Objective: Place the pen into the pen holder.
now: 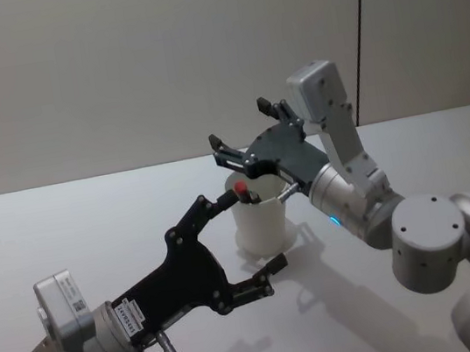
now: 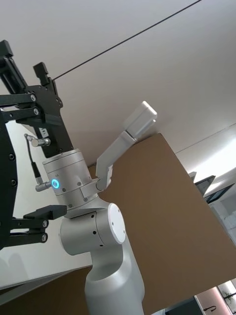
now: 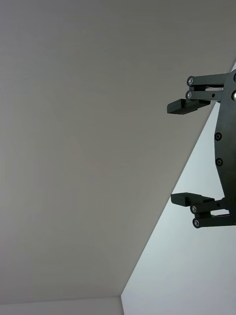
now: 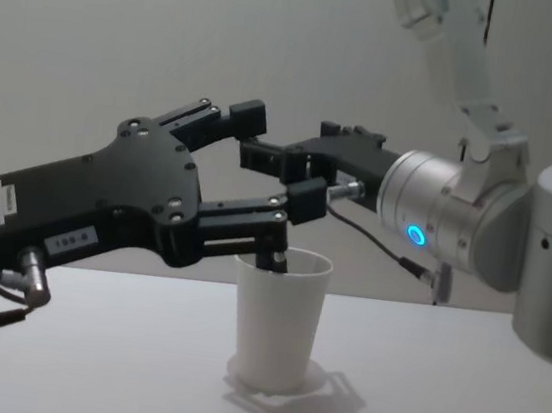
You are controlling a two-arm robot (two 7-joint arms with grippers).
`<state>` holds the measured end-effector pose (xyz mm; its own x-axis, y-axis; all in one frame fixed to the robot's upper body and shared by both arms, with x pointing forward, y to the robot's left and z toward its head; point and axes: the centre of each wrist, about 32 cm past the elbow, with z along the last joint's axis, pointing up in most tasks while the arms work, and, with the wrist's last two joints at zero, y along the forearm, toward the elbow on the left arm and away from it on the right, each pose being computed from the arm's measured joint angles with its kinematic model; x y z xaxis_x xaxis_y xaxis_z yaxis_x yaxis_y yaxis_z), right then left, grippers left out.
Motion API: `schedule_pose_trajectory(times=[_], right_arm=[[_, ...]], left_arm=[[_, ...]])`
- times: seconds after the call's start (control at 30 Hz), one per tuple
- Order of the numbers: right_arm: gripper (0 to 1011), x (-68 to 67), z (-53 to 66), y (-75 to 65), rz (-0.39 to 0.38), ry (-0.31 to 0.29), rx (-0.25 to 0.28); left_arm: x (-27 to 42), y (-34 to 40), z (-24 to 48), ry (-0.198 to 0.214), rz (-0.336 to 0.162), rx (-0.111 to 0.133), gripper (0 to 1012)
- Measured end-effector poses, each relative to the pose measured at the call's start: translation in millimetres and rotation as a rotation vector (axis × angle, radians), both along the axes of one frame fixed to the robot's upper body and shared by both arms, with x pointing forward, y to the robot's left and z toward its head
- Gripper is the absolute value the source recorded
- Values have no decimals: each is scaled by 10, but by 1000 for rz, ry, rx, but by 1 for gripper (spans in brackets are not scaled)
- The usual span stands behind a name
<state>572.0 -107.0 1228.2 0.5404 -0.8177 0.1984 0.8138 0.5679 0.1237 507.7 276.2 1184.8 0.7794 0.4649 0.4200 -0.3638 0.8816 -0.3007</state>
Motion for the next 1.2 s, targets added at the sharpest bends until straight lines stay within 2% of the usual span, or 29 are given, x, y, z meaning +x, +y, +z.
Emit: schedule_pose_trajectory(times=[0.2,0.63,0.87,1.2], right_arm=[[1001,-71,25,-34,-25,-38,4],[1001,-387,71,-214,-148,-146,-9],[1001,-572,61,-332,-213,-171,-16],[1001,-796,15,-483,-300,-172,-21]], left_arm=[[0,0,0,0,0,0,1002],[0,0,0,0,0,0,1002],[0,0,0,0,0,0,1002],[0,0,0,0,0,0,1002]])
